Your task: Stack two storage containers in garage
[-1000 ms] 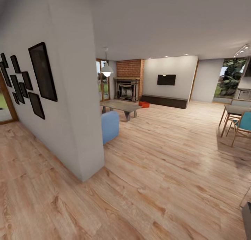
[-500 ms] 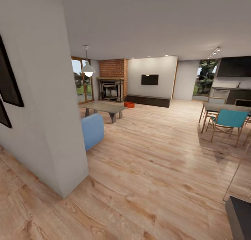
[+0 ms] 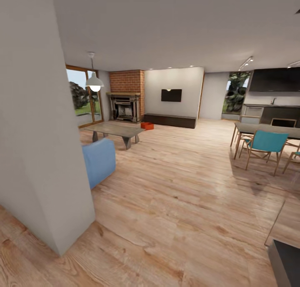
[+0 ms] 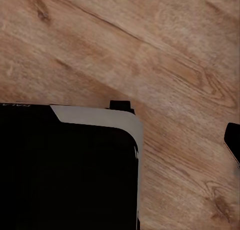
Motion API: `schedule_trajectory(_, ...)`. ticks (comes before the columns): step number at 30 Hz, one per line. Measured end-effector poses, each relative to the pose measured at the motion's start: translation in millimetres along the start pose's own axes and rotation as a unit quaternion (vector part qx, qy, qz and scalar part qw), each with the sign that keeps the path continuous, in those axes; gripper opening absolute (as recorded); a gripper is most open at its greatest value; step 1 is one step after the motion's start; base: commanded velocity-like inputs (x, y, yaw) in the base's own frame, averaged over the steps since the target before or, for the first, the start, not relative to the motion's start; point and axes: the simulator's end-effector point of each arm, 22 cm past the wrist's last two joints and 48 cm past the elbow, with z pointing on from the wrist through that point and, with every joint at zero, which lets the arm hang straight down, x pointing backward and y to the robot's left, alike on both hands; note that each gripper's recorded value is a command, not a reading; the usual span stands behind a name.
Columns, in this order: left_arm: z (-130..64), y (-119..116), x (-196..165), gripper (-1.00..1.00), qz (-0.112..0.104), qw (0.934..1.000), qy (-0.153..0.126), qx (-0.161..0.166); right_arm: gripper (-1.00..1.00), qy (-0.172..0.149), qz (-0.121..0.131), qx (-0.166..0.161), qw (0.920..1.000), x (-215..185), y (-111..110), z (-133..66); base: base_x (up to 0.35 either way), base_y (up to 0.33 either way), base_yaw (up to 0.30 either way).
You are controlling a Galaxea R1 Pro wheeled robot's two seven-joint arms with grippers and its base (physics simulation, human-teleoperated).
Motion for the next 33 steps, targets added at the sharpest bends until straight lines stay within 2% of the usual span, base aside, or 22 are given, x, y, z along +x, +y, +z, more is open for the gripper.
schedule_trajectory(11, 0.0, 0.0, 0.1, 1.0, 0.0, 1.0, 0.0, 0.0, 1.0, 0.0, 0.0, 0.0, 1.0, 0.0, 0.0, 0.0, 0.322, 0.0, -0.009)
schedule_trajectory(25, 0.0, 0.0, 0.3, 1.0, 0.0, 1.0, 0.0, 0.0, 1.0, 0.0, 0.002, 0.0, 1.0, 0.0, -0.2, 0.0, 0.322, 0.0, -0.229)
schedule_trajectory(33, 0.0, 0.1, 0.7, 1.0, 0.0, 1.0, 0.001, 0.0, 1.0, 0.0, 0.002, 0.001, 1.0, 0.0, -0.7, 0.0, 0.323, 0.0, -0.041)
